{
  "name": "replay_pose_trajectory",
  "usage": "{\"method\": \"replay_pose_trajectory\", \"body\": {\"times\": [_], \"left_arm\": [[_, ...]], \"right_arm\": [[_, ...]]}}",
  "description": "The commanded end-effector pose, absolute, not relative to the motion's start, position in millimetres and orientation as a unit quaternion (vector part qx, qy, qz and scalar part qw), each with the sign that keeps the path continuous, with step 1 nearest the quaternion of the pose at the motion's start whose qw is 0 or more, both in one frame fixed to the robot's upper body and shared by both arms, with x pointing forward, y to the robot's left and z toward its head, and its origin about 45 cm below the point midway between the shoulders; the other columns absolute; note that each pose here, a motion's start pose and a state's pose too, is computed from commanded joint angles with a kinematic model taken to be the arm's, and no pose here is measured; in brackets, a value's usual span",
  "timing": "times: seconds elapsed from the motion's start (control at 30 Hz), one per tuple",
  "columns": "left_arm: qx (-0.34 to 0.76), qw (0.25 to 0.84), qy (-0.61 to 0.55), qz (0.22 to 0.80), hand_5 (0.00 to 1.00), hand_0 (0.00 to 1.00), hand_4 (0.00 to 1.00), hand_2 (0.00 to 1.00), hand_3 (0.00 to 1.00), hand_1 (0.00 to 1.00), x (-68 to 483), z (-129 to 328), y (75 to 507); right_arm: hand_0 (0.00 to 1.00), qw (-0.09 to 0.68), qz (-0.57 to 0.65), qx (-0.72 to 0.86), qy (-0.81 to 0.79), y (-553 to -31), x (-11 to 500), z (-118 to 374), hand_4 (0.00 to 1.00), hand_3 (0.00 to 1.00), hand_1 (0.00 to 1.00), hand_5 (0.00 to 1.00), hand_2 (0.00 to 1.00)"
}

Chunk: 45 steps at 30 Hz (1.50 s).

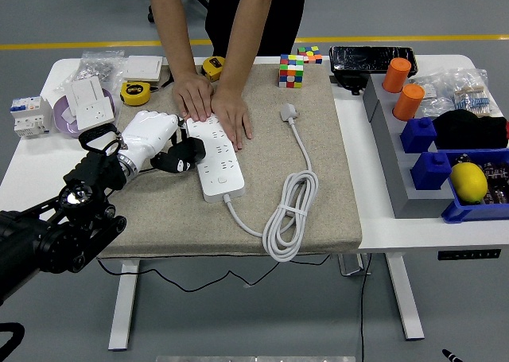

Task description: Pick up the plug,place it near the board,insert it into the board,press the button

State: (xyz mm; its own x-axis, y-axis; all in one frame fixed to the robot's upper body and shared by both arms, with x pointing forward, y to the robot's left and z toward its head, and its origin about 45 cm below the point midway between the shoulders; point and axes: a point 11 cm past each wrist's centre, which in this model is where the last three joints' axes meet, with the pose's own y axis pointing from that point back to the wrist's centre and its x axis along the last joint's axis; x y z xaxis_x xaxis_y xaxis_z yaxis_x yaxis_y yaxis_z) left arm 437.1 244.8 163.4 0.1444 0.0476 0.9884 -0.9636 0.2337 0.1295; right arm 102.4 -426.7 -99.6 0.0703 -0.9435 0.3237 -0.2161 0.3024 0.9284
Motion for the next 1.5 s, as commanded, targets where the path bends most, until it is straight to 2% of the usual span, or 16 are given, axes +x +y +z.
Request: {"method": "replay_pose_trajectory", "body": {"times": [0.83, 0.87, 1.03, 1.07, 1.23, 1.27, 1.43, 1.5], "left_arm": [[0.465, 0.606, -0.502, 0.406, 0.133, 0.554, 0.603, 0.367, 0.375, 0.497, 437.6, 162.3, 244.4], [0.465, 0.608, -0.498, 0.407, 0.192, 0.592, 0.746, 0.493, 0.466, 0.634, 437.5, 161.7, 244.7], [0.468, 0.614, -0.49, 0.404, 0.192, 0.592, 0.746, 0.493, 0.466, 0.634, 437.2, 159.5, 245.9], [0.469, 0.614, -0.49, 0.404, 0.314, 0.692, 0.961, 0.721, 0.619, 0.785, 437.1, 159.4, 246.0], [0.472, 0.617, -0.484, 0.403, 0.314, 0.692, 0.961, 0.721, 0.619, 0.785, 437.2, 158.4, 247.7], [0.472, 0.617, -0.484, 0.403, 0.357, 0.728, 0.998, 0.788, 0.77, 0.837, 437.1, 158.2, 247.9], [0.473, 0.617, -0.483, 0.403, 0.357, 0.728, 0.998, 0.788, 0.77, 0.837, 436.4, 157.3, 249.0], [0.474, 0.617, -0.483, 0.402, 0.375, 0.745, 0.998, 0.81, 0.805, 0.853, 436.3, 157.3, 249.8]], "right_arm": [[0.821, 0.543, -0.331, 0.488, -0.598, -428.3, 105.8, -98.3, 0.998, 0.775, 0.733, 0.884, 0.742], [0.821, 0.543, -0.331, 0.487, -0.598, -428.3, 105.7, -98.2, 0.998, 0.775, 0.733, 0.884, 0.742], [0.821, 0.543, -0.33, 0.488, -0.599, -428.6, 105.8, -98.1, 0.998, 0.775, 0.733, 0.884, 0.742], [0.821, 0.543, -0.33, 0.488, -0.599, -428.6, 105.8, -98.1, 0.998, 0.775, 0.733, 0.885, 0.742], [0.821, 0.543, -0.33, 0.488, -0.598, -428.4, 105.9, -98.2, 0.998, 0.775, 0.733, 0.885, 0.742], [0.821, 0.543, -0.33, 0.488, -0.598, -428.2, 105.7, -98.3, 0.998, 0.775, 0.733, 0.884, 0.742], [0.821, 0.544, -0.331, 0.488, -0.597, -428.1, 104.9, -98.5, 0.998, 0.775, 0.733, 0.884, 0.742], [0.821, 0.544, -0.331, 0.488, -0.597, -427.9, 104.4, -98.7, 0.998, 0.775, 0.733, 0.883, 0.742]]}}
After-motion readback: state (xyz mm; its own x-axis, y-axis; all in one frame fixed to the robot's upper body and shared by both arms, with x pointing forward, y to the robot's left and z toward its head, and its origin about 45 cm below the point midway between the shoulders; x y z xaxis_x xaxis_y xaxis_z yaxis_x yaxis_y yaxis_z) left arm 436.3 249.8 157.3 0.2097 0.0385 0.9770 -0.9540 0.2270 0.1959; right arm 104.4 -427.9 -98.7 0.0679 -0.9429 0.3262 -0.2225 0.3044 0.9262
